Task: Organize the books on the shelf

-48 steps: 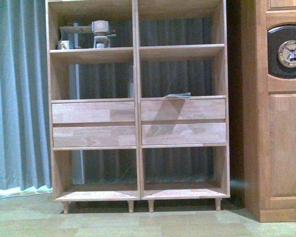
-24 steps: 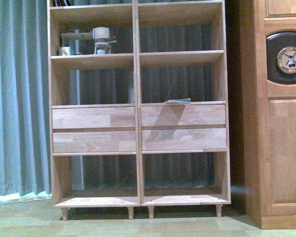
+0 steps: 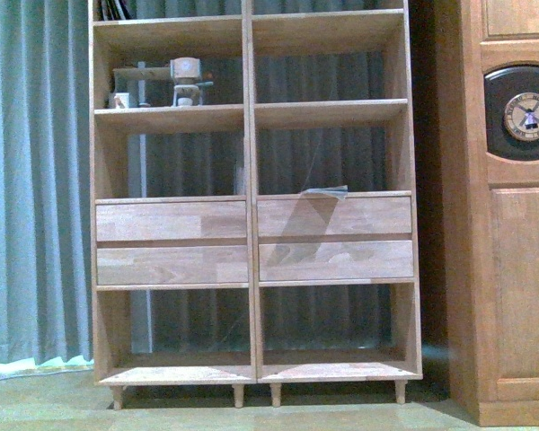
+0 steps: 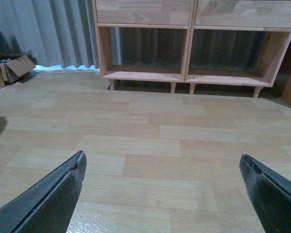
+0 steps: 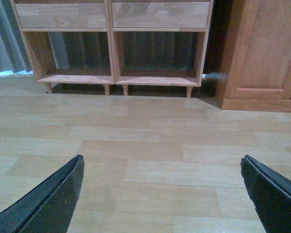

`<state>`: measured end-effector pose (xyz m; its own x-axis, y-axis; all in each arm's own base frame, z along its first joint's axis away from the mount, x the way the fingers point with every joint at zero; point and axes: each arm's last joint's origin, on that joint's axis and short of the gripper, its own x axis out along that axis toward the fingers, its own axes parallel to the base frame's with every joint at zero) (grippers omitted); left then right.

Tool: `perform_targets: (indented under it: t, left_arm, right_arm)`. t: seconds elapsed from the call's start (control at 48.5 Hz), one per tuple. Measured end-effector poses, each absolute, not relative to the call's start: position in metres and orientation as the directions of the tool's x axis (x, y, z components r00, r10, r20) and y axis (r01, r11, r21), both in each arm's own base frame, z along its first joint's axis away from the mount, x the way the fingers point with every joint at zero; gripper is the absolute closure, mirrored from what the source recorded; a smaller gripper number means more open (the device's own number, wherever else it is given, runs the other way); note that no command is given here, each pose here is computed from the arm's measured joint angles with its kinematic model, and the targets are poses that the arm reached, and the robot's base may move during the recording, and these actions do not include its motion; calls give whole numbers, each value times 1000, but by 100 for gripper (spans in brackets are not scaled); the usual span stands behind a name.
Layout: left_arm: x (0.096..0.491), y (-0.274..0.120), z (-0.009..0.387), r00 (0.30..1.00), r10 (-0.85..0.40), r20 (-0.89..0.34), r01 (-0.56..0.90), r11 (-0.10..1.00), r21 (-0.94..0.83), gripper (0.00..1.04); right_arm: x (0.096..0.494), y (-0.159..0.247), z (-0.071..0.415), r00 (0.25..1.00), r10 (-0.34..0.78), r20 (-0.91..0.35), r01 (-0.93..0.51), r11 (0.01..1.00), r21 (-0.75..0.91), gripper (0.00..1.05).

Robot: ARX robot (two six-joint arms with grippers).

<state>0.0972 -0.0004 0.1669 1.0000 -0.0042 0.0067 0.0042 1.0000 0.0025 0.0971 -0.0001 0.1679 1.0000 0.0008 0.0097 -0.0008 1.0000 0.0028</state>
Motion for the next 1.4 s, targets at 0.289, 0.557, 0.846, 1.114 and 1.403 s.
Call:
perform_targets:
  t: [0.289, 0.557, 0.846, 1.114, 1.403]
  left_arm:
    - [97, 0, 167, 1000, -4, 7, 4, 1000, 2, 7]
    - [97, 0, 167, 1000, -4, 7, 4, 1000, 2, 7]
    - [97, 0, 167, 1000, -4, 7, 4, 1000, 2, 7]
    - [97, 0, 167, 1000, -4, 7, 4, 1000, 2, 7]
    - [97, 0, 167, 1000, -2, 7, 2, 1000, 2, 7]
  right_arm:
    - [97, 0, 168, 1000, 1, 9, -1, 1000, 3, 7]
    - [97, 0, 168, 1000, 1, 10, -1, 1000, 3, 7]
    - [97, 0, 168, 1000, 1, 9, -1, 1000, 3, 7]
    - [97, 0, 168, 1000, 1, 10, -1, 1000, 3, 7]
    - [97, 0, 168, 1000, 2, 10, -2, 1000, 3, 7]
